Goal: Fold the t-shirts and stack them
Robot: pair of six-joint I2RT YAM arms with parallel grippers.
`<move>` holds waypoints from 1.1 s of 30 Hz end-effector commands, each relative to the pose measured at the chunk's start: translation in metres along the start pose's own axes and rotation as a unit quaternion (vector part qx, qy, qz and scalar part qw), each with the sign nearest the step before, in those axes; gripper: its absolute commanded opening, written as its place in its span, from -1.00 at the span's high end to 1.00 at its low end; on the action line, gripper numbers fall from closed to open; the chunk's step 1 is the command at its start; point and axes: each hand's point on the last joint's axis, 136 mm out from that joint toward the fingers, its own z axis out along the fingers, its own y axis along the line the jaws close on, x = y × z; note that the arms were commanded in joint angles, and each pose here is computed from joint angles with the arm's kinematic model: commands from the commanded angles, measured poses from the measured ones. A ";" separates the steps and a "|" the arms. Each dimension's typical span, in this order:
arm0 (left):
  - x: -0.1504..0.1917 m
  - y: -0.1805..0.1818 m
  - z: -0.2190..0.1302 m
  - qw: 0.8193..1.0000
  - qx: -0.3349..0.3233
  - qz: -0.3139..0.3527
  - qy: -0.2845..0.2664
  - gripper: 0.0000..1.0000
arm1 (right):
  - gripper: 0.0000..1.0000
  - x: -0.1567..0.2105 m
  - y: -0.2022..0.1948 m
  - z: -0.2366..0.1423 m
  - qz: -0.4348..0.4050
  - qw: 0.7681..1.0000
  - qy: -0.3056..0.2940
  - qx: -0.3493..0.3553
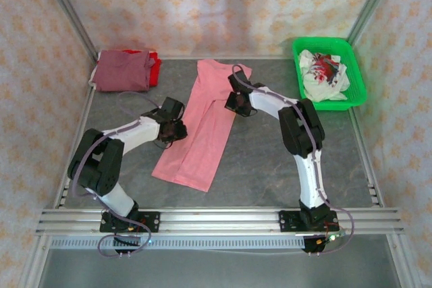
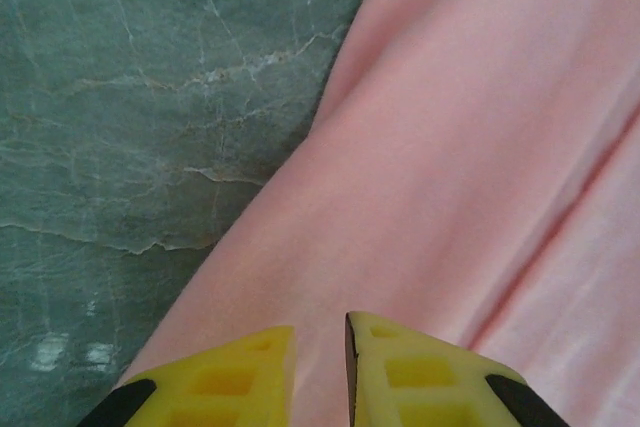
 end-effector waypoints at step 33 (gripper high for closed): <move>0.034 -0.054 -0.045 0.994 0.074 -0.057 -0.059 0.52 | 0.46 -0.053 0.011 -0.090 0.016 0.994 -0.055 -0.093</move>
